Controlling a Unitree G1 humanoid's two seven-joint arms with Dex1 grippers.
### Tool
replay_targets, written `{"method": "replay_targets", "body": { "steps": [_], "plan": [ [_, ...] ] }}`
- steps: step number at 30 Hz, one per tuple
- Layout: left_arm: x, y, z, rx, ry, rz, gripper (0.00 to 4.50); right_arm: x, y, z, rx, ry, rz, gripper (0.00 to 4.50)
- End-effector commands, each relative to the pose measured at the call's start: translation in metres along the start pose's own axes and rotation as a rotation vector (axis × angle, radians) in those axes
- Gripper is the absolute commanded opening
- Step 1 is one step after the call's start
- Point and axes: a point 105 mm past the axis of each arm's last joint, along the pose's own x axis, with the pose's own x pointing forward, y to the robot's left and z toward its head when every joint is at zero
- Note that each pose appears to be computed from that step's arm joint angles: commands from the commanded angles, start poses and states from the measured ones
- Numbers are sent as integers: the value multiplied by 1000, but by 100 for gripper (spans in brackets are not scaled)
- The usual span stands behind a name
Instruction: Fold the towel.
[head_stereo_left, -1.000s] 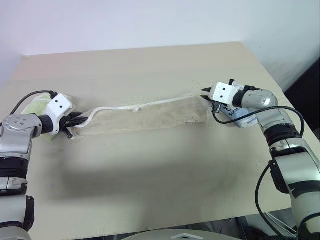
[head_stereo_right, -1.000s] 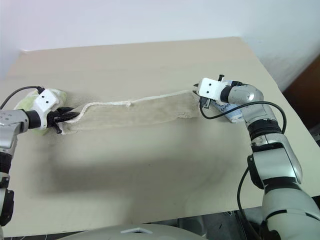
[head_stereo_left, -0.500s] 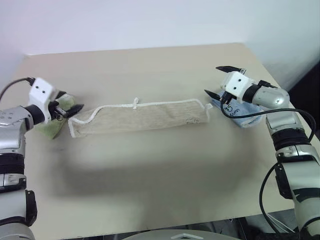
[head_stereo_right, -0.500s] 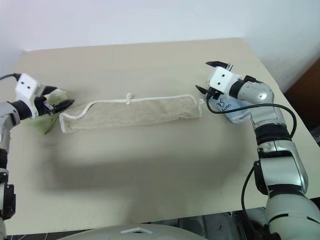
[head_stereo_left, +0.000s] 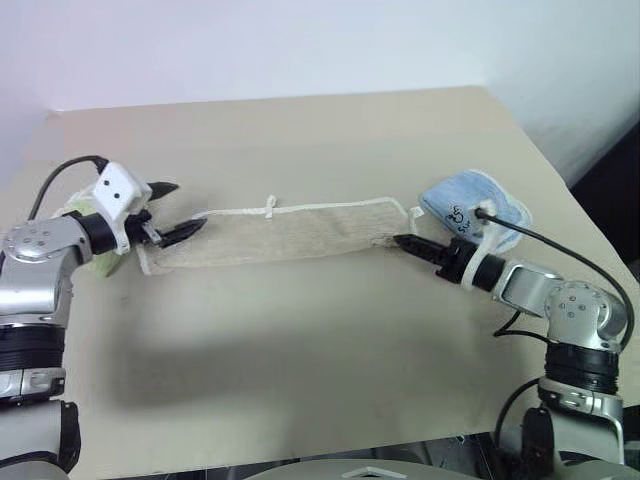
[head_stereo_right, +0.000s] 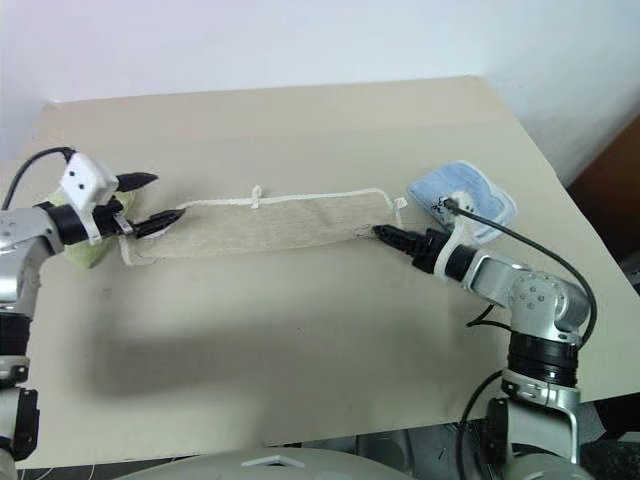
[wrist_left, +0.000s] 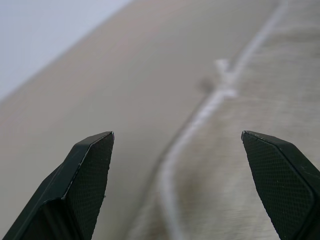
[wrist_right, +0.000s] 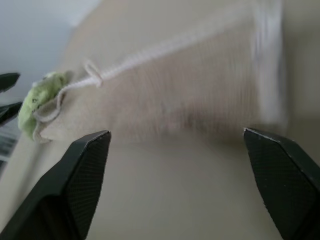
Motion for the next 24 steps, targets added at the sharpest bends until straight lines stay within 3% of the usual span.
{"method": "replay_targets", "body": {
  "steps": [1, 6, 13, 22, 24],
  "plan": [
    [4, -16, 9, 48, -10, -79, 432, -4, 4, 3, 77, -16, -29, 442],
    [12, -42, -4, 108, 41, -176, 432, 10, 2, 14, 238, -95, -57, 442],
    [16, -43, 3, 82, 4, -169, 432, 38, 11, 18, 316, -90, -78, 442],
    [14, -52, 4, 65, -10, -186, 432, 52, -5, 28, 419, -140, -209, 442],
    [15, -58, 3, 58, -15, -200, 433, 50, -8, 35, 430, -176, -220, 389]
  ]
}}
